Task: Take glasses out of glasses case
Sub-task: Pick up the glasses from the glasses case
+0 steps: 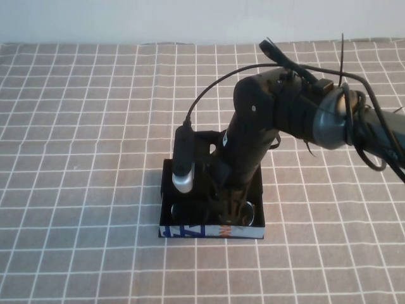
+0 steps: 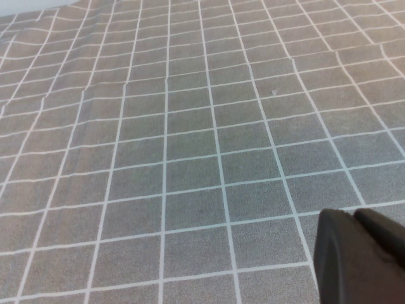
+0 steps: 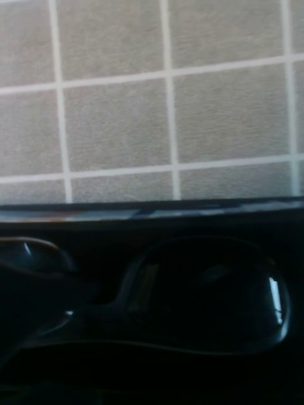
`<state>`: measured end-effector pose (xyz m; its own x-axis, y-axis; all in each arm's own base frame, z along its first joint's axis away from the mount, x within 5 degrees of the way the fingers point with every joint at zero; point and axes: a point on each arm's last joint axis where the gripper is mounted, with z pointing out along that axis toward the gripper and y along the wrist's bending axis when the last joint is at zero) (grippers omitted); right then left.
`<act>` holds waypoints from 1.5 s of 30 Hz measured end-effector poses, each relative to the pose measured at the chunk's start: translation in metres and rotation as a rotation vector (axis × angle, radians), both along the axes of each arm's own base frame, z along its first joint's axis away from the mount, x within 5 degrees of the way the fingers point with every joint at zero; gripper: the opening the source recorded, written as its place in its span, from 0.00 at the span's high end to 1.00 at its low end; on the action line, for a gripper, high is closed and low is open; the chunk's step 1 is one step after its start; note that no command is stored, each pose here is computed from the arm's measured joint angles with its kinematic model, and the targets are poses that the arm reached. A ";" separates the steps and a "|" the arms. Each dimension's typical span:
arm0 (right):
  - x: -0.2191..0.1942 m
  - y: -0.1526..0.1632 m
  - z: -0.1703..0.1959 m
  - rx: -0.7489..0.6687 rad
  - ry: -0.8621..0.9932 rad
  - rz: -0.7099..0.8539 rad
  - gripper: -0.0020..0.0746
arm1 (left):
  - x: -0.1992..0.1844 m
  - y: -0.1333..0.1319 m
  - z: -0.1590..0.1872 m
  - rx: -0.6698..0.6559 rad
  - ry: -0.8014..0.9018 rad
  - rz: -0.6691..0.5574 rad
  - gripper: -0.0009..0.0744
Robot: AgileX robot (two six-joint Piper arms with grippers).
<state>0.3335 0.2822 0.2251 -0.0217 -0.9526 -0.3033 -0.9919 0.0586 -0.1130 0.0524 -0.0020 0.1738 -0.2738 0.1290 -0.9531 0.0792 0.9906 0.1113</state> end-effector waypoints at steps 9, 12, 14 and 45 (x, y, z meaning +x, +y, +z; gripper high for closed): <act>0.004 0.003 -0.015 -0.020 -0.001 0.032 0.62 | 0.000 0.000 0.000 0.000 0.000 0.000 0.99; 0.006 0.004 -0.019 -0.022 0.000 0.033 0.62 | 0.000 0.000 0.000 0.000 0.000 0.000 0.99; 0.007 0.005 -0.022 -0.018 -0.006 0.031 0.62 | 0.000 0.000 0.000 0.000 0.000 0.000 0.99; 0.008 0.011 0.027 0.005 0.026 0.038 0.95 | 0.000 0.000 0.000 0.000 0.000 0.000 0.99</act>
<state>0.3415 0.2928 0.2526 0.0065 -0.9515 -0.3075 -0.9960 0.0212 -0.0866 0.0524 -0.0020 0.1738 -0.2738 0.1290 -0.9531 0.0792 0.9906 0.1113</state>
